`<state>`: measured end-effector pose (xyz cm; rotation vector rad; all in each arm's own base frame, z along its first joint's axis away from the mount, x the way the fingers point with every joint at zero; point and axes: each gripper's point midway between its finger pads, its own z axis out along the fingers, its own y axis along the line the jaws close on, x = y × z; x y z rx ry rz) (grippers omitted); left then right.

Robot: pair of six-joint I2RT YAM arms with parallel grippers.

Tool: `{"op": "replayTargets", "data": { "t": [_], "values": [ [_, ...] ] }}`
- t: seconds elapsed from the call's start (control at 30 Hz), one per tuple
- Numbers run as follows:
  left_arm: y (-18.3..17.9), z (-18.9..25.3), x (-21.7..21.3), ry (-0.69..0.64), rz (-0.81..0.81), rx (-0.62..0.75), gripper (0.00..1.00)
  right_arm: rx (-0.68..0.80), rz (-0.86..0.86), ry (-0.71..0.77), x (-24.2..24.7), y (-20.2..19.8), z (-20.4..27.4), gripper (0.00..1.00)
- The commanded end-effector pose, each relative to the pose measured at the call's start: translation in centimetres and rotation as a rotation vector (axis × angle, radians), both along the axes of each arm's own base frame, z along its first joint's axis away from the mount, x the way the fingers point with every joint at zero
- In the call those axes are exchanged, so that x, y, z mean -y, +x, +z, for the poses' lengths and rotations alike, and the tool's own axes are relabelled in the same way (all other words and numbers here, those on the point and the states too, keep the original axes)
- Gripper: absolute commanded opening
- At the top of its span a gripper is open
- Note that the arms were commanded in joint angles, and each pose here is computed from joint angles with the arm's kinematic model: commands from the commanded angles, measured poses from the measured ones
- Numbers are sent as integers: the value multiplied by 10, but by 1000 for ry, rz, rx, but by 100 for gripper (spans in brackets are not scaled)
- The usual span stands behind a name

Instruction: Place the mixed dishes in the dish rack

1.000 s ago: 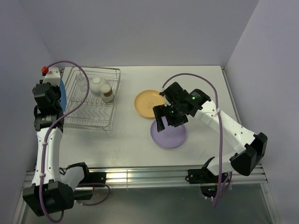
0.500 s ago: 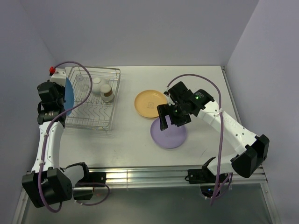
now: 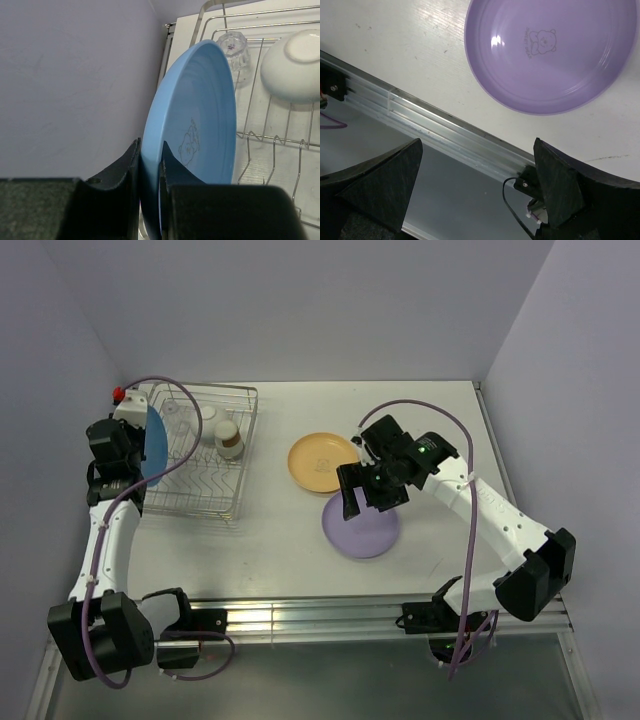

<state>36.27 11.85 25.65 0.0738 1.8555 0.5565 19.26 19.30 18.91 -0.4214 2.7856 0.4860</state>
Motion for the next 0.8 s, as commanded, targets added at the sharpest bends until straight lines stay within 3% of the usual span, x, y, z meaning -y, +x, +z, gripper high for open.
{"op": "replayTargets", "data": {
  "t": [0.0,0.4,0.5,0.53,0.57,0.63,0.7,0.77],
  "values": [
    [0,-10,-6,16,19,-22,0,35,-8,50,-1,1,8,100],
    [11,-22,11,27,-14,-70,1,28,-58,83,1,-4,5,100],
    [8,-23,11,-5,10,-56,22,20,-76,90,1,-6,2,100],
    [7,-23,10,-15,29,-48,40,14,-84,91,1,-7,1,100],
    [7,-22,11,-44,38,-36,48,8,-96,92,1,-7,0,100],
    [6,-21,14,-75,35,-26,61,-3,-103,97,1,-8,-2,100],
    [8,-22,23,-119,20,-15,68,-12,-118,108,2,-8,-3,100],
    [9,-19,27,-162,27,-1,87,-15,-130,119,3,-7,-2,100]
  ]
}}
